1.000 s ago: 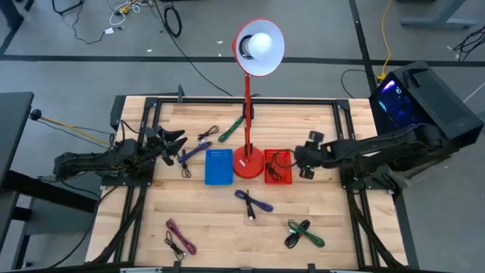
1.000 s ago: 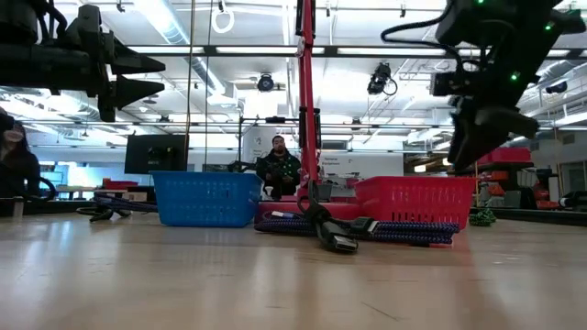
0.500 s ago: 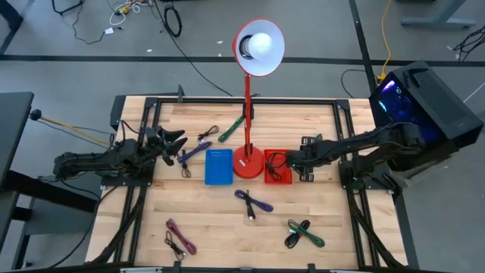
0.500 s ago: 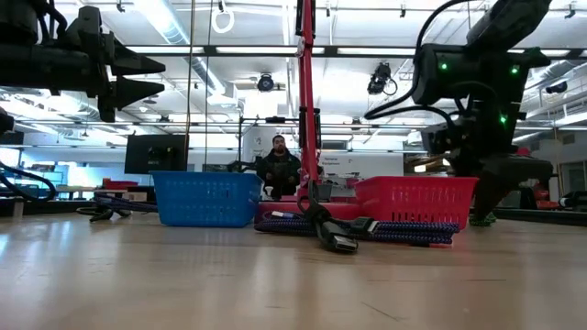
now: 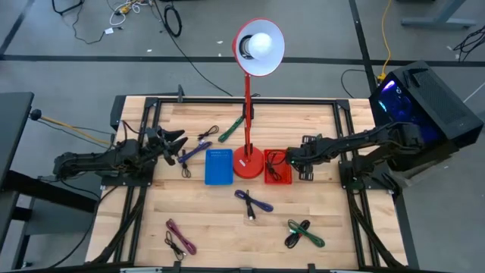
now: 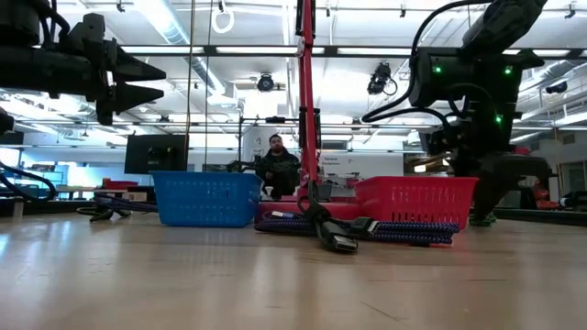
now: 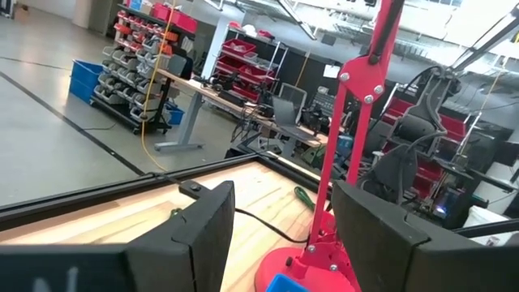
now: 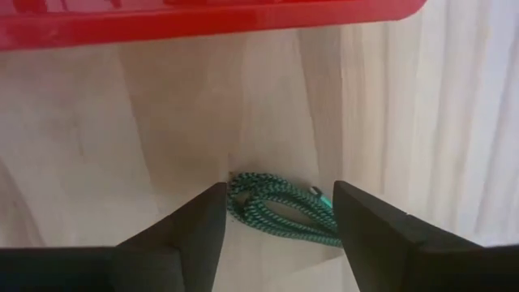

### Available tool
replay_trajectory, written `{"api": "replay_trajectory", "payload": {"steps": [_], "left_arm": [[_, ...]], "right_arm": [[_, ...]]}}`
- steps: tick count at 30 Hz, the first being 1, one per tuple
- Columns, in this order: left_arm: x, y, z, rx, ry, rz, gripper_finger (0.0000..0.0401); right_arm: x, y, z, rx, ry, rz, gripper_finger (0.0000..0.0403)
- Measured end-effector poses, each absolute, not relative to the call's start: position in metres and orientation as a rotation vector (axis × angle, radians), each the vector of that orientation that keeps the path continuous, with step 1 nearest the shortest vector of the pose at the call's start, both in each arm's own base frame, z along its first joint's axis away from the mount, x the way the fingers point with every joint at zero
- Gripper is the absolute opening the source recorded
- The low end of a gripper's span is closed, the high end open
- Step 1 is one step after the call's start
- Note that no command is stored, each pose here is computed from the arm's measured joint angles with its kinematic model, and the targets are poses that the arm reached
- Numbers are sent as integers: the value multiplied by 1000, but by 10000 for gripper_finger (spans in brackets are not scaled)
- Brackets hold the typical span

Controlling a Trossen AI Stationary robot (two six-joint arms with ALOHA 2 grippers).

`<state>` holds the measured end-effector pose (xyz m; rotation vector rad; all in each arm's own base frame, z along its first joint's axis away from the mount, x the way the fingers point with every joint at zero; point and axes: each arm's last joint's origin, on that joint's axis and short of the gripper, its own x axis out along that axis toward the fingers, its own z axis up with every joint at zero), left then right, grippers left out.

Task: Pick & Place USB Port
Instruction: Put the green charger cable into the blue bin

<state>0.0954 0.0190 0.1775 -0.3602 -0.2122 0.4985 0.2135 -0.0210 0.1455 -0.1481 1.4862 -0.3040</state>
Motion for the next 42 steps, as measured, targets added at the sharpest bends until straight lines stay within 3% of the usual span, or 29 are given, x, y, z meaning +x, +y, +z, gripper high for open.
{"api": "replay_trajectory", "payload": {"steps": [23, 28, 34, 42], "left_arm": [[95, 19, 177, -364, -211, 512, 213], [95, 19, 177, -363, -211, 512, 213], [95, 19, 177, -364, -211, 512, 213], [95, 19, 177, -364, -211, 512, 213]], "right_arm": [[218, -19, 126, -54, 1581, -305, 212], [217, -19, 125, -12, 1582, -334, 165], [217, -18, 124, 27, 1581, -318, 20], [220, -20, 140, -22, 1666, -375, 2]]}}
